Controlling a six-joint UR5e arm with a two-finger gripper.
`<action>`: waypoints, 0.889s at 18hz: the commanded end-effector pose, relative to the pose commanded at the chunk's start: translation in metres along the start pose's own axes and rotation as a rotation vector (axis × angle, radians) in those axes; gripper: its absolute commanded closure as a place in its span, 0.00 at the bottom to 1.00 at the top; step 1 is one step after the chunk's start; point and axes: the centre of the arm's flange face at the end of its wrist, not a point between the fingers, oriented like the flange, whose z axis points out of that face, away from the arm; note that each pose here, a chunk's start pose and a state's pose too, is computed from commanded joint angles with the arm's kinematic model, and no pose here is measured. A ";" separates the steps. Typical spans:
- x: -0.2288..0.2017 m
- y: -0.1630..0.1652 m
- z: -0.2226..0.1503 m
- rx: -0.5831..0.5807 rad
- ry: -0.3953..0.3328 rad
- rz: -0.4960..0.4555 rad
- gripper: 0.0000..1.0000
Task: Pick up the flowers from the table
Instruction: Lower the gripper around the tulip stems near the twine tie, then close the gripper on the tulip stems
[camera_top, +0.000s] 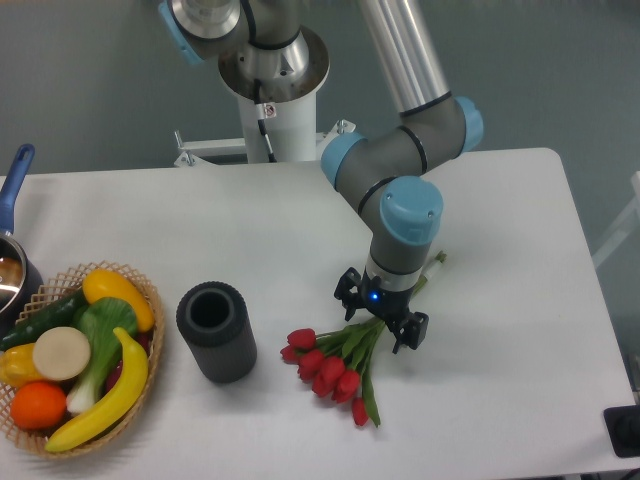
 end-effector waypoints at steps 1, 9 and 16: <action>0.001 0.001 0.002 -0.002 0.004 -0.001 0.00; 0.000 0.000 0.014 -0.007 0.021 0.002 0.00; 0.002 -0.004 0.017 -0.008 0.025 0.003 0.02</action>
